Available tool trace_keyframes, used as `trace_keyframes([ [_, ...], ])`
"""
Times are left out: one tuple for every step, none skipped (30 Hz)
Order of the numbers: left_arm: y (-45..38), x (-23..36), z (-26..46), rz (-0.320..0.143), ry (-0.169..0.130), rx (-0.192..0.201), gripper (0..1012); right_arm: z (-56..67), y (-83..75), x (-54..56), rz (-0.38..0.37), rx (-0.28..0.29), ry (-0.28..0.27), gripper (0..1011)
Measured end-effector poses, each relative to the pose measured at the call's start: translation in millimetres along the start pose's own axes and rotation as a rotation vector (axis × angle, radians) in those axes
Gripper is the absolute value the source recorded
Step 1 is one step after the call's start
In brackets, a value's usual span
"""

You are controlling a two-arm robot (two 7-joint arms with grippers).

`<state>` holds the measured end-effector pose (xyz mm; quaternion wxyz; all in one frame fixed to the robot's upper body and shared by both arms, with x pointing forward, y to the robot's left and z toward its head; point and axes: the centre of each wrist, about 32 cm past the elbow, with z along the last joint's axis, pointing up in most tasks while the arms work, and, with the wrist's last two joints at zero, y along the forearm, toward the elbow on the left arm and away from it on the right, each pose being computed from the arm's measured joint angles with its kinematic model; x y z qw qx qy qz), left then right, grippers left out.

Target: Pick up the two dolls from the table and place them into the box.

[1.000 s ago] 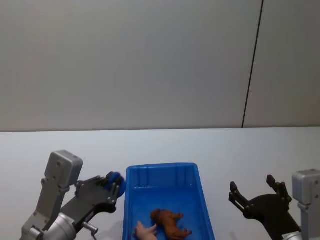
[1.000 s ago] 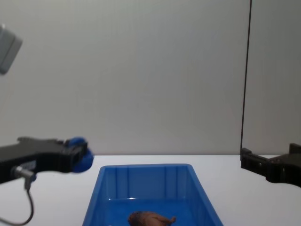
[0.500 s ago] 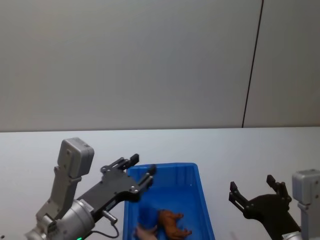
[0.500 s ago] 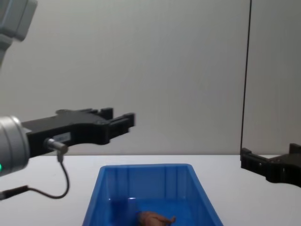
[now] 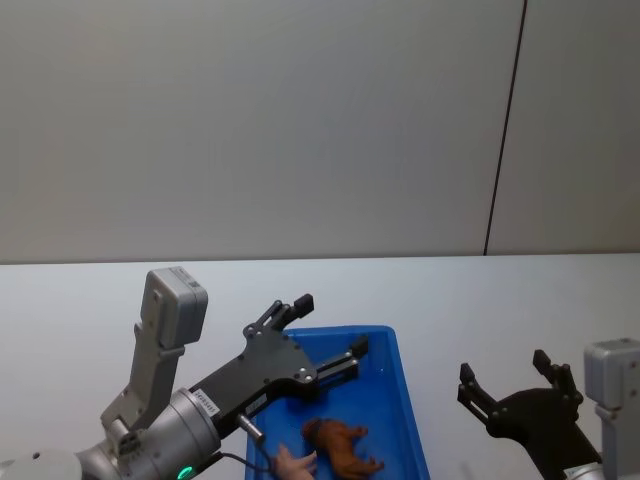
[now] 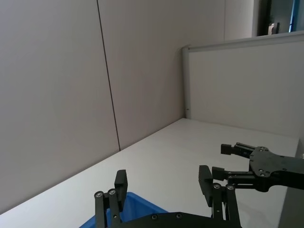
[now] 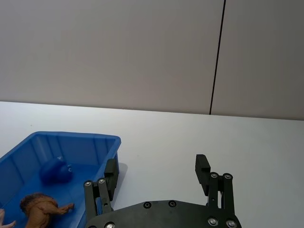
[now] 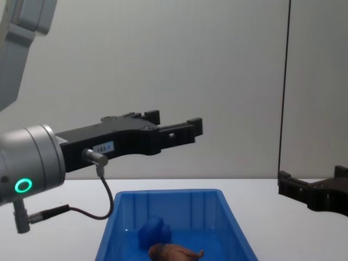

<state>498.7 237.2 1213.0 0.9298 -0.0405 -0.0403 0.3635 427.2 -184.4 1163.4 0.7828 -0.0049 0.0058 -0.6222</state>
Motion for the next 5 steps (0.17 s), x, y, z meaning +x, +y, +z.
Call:
trace_keyframes([
  [-0.6,0.0,-0.1,-0.005,0.002,-0.002,977,0.0,0.0,0.0,0.000,0.000,0.000,1001],
  [-1.8,0.0,-0.4,-0.012,0.004,-0.006,991,0.0,0.0,0.0,0.000,0.000,0.000,1001],
  [-2.2,0.1,-0.4,-0.015,0.005,-0.008,1001,0.0,0.0,0.0,0.000,0.000,0.000,1001],
  [-3.2,0.0,-0.6,-0.022,0.007,-0.011,1001,0.0,0.0,0.0,0.000,0.000,0.000,1001],
  [-3.2,0.0,-0.6,-0.022,0.007,-0.011,1001,0.0,0.0,0.0,0.000,0.000,0.000,1001],
])
